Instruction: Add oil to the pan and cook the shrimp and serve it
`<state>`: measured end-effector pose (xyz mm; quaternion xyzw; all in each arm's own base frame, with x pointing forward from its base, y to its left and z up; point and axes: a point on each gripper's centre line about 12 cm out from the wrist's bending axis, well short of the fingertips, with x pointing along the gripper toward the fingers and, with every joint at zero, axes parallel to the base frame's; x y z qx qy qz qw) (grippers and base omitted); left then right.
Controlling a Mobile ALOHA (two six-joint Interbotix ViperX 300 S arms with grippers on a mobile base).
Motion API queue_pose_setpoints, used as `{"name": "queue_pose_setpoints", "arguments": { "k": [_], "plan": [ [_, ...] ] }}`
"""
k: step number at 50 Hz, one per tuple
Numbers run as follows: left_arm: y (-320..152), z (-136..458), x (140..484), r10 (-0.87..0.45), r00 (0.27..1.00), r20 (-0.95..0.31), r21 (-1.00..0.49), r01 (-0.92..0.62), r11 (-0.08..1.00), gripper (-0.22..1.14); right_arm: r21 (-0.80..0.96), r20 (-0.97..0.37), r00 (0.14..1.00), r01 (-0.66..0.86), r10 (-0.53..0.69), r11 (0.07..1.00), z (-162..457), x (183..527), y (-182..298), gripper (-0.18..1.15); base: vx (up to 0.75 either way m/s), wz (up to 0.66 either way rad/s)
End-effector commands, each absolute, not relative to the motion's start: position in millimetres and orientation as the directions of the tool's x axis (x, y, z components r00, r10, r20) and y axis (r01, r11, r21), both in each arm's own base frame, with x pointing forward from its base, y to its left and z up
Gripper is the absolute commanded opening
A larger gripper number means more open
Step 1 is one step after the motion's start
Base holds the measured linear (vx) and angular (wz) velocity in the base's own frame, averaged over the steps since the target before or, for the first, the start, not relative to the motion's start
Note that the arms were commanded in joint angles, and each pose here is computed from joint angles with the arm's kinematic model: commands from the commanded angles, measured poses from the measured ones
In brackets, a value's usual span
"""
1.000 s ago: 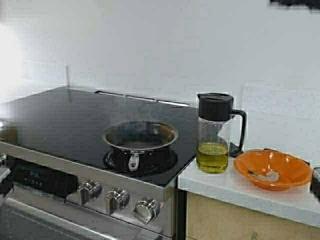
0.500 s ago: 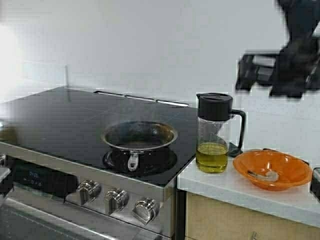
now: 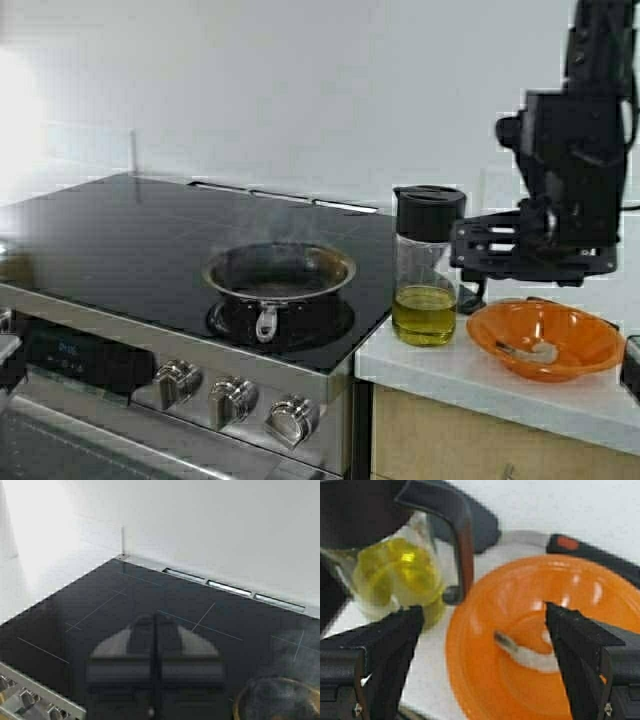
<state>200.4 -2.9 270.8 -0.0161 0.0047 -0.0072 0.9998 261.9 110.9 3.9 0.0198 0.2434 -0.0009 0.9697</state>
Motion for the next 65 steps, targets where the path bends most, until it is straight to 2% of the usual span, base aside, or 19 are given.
{"name": "queue_pose_setpoints", "arguments": {
  "k": [1, 17, 36, 53, 56, 59, 62, 65],
  "plan": [
    [-3, 274, 202, -0.013, 1.0, 0.0, -0.034, 0.013, 0.999, 0.03, 0.046, -0.446, 0.895, 0.018, 0.005, 0.999, 4, 271, 116, 1.02, 0.0, 0.0],
    [-3, 274, 202, -0.013, 1.0, 0.0, -0.035, 0.013, 0.999, 0.03, 0.032, -0.422, 0.904, 0.096, -0.073, 0.995, -3, 296, 103, 1.02, 0.0, 0.0],
    [-3, 274, 202, -0.013, 1.0, -0.002, -0.043, 0.013, 0.999, 0.03, 0.063, -0.407, 0.913, 0.078, -0.046, 0.995, -9, 336, 101, 1.02, 0.0, 0.0],
    [-3, 272, 201, -0.013, 1.0, -0.003, -0.043, 0.013, 0.999, 0.03, 0.065, -0.39, 0.921, 0.027, 0.001, 0.998, -16, 358, 103, 1.0, 0.0, 0.0],
    [-3, 272, 201, -0.013, 1.0, -0.005, -0.043, 0.013, 0.999, 0.03, 0.068, -0.387, 0.922, 0.029, 0.0, 0.997, -15, 359, 104, 0.96, 0.0, 0.0],
    [-3, 272, 201, -0.013, 1.0, -0.005, -0.043, 0.013, 0.999, 0.03, 0.069, -0.386, 0.923, 0.029, 0.0, 0.997, -15, 359, 104, 0.84, 0.0, 0.0],
    [-3, 272, 201, -0.013, 1.0, -0.005, -0.043, 0.013, 0.999, 0.03, 0.07, -0.386, 0.923, 0.029, 0.0, 0.997, -15, 359, 104, 0.65, 0.0, 0.0],
    [-3, 272, 201, -0.013, 1.0, -0.003, -0.043, 0.013, 0.999, 0.03, 0.07, -0.386, 0.923, 0.029, 0.0, 0.997, -15, 359, 104, 0.39, 0.0, 0.0]
  ]
}}
